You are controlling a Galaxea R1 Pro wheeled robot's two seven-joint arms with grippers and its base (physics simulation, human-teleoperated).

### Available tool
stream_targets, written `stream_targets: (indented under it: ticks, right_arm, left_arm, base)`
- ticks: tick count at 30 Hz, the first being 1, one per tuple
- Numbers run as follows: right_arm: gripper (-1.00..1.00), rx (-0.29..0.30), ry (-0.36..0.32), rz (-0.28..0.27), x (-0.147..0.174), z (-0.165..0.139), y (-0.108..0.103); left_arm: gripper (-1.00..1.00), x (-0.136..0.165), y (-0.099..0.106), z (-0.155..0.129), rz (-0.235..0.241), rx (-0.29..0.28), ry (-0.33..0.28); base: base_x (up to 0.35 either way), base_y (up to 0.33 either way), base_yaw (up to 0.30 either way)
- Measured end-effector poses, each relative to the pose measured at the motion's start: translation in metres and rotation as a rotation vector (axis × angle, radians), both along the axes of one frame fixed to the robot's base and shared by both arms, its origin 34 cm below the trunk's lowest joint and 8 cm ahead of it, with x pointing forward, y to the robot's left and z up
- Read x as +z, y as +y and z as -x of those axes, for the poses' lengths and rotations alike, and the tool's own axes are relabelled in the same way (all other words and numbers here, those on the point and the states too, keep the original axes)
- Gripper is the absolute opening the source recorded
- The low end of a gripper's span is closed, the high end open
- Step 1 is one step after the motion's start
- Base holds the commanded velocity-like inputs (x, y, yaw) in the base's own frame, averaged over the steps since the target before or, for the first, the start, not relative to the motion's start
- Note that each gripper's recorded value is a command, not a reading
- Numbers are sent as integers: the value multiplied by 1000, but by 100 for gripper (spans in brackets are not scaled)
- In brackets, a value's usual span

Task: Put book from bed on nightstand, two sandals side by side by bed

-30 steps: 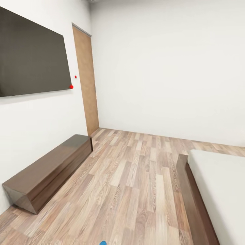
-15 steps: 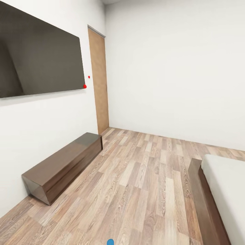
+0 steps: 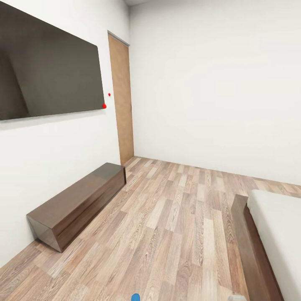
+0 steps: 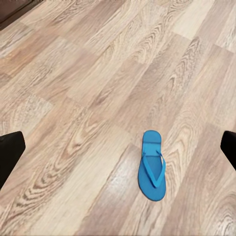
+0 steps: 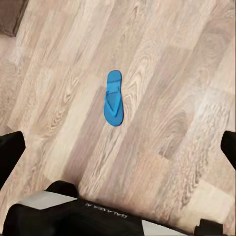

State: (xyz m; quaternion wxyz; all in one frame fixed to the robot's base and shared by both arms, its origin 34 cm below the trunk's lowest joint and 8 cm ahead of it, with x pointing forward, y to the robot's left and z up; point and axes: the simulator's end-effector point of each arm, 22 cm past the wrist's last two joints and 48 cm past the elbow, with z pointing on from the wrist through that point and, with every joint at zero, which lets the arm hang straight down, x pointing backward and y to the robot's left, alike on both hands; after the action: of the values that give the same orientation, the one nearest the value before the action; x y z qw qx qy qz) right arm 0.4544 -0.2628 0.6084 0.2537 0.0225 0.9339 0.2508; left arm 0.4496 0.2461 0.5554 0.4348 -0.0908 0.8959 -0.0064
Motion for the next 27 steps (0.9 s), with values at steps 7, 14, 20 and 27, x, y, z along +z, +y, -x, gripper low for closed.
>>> stream_targets:
  ticks: [7, 14, 20, 27]
  right_arm:
    - [100, 173, -61, -224, 55, 9, 4]
    - [100, 152, 20, -256, 32, 36, -6]
    - [100, 146, 27, -259, 24, 43, -7]
    - [100, 145, 29, -259, 23, 44, -7]
  left_arm:
    - [100, 1, 1, -1, -1, 2, -3]
    - [100, 1, 1, -2, 0, 0, -5]
    - [100, 40, -2, -47, -7, -20, -87]
    - [100, 106, -32, -107, 61, -133, 74]
  base:
    - [0, 0, 0]
    - [0, 0, 0]
    - [0, 0, 0]
    - [0, 0, 0]
